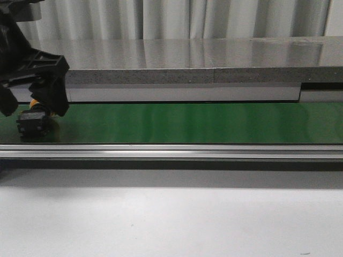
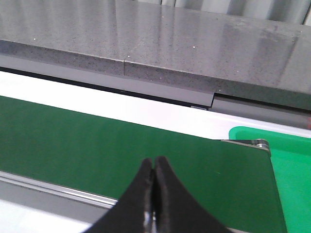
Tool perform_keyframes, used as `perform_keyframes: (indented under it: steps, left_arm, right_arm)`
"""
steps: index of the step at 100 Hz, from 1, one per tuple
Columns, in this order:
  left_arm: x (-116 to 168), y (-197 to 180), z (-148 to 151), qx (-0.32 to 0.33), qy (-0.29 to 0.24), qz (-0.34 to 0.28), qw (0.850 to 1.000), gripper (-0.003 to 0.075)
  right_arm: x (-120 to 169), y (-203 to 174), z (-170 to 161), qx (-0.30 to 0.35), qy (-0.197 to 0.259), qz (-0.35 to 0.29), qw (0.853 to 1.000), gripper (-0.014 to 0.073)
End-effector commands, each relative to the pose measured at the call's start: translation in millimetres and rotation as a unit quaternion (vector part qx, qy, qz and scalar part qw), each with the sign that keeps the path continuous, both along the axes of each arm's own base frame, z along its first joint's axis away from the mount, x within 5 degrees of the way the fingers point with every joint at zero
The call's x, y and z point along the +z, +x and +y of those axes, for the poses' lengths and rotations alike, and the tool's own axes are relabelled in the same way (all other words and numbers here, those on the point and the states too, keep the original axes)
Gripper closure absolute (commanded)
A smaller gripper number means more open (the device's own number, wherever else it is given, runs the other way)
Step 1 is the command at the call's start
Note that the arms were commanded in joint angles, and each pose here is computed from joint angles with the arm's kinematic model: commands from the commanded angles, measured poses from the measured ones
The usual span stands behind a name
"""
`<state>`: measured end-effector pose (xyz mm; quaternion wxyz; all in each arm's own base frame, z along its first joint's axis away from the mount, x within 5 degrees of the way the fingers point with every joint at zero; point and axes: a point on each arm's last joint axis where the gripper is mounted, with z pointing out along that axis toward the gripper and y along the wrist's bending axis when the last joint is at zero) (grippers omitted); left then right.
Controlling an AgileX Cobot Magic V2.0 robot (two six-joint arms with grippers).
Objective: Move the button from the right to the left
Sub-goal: 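Grasp the switch with the left gripper and lift it off the belt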
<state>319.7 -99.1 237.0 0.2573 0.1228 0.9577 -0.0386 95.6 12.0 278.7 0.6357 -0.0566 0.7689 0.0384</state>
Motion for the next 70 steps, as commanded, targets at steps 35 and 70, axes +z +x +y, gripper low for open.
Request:
perform_keyframes:
  steps: [35, 70]
  left_arm:
    - [13.8, 10.6, 21.4, 0.034, -0.005, -0.027, 0.999, 0.0395]
    - [22.9, 7.3, 26.3, 0.020, 0.027, -0.041, 0.999, 0.0582]
  right_arm:
    - [13.9, 0.9, -2.6, -0.015, 0.003, -0.039, 0.999, 0.0662]
    - [13.9, 0.9, -2.6, -0.015, 0.003, -0.039, 0.999, 0.0662]
